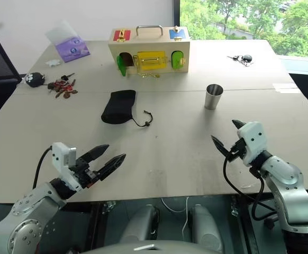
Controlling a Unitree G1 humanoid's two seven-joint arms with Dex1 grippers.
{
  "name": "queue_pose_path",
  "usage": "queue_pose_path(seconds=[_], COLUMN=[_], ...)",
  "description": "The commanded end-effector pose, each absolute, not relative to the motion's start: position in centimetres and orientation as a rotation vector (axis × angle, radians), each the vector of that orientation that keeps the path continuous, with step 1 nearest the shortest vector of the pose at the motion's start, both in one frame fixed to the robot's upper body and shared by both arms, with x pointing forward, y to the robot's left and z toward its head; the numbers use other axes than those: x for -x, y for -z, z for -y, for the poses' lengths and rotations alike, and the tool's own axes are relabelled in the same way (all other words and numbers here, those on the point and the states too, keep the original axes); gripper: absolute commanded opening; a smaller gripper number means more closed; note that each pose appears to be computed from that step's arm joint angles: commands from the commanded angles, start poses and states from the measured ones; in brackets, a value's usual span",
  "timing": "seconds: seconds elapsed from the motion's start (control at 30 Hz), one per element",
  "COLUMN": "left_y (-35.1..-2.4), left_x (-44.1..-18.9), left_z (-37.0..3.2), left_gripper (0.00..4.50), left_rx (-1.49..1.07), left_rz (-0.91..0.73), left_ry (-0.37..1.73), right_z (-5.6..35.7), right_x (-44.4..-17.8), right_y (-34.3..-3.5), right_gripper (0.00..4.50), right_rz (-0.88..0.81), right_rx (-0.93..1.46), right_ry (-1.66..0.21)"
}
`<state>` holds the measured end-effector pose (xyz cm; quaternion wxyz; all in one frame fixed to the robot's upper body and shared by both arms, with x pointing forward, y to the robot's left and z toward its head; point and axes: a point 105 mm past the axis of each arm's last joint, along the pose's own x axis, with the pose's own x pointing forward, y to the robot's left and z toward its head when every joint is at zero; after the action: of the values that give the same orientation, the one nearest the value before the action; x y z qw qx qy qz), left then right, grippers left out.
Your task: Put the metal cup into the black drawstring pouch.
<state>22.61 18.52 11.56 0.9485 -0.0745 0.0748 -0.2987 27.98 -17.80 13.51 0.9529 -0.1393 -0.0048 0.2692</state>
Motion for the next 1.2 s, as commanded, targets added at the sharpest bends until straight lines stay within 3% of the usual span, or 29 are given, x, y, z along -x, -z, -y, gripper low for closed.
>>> queue_pose_path(seconds=[0.03, 0.23, 0.37, 0.53, 0.7, 0.97, 1.2], left_y=[-13.5, -16.4, -17.7, -16.2, -15.4, -15.8, -15.3], left_x=[-23.1, -26.5, -27.6, -28.1, -28.5, -30.4, -31.6], left_z=[-18.7, -20.8, -22.0, -23.8, -25.3, -24.8, -23.3], left_gripper=[4.46, 4.46, 4.46, 4.46, 4.46, 4.46, 4.46], left_rx=[0.160, 0.316, 0.248, -0.189, -0.623, -0.994, -1.118], left_rz=[-0.066, 0.051, 0.077, -0.113, -0.177, -0.091, -0.066], left_ry=[0.575, 0.375, 0.274, 0.170, 0.180, 0.157, 0.270], right_z=[17.3, 15.6, 14.1, 11.4, 10.7, 10.3, 9.4], right_x=[-28.4, -30.5, -30.6, -27.1, -24.8, -24.4, -24.4], right_y=[-15.8, -18.7, -20.8, -21.6, -20.3, -19.7, -19.6], right_gripper=[4.47, 4.47, 4.47, 4.47, 4.47, 4.47, 4.47], right_rz=[0.102, 0.197, 0.272, 0.336, 0.302, 0.309, 0.338], right_rx=[0.291, 0.169, 0.127, 0.226, 0.286, 0.300, 0.293], right_ry=[-0.557, -0.522, -0.573, -0.866, -1.056, -1.084, -1.083])
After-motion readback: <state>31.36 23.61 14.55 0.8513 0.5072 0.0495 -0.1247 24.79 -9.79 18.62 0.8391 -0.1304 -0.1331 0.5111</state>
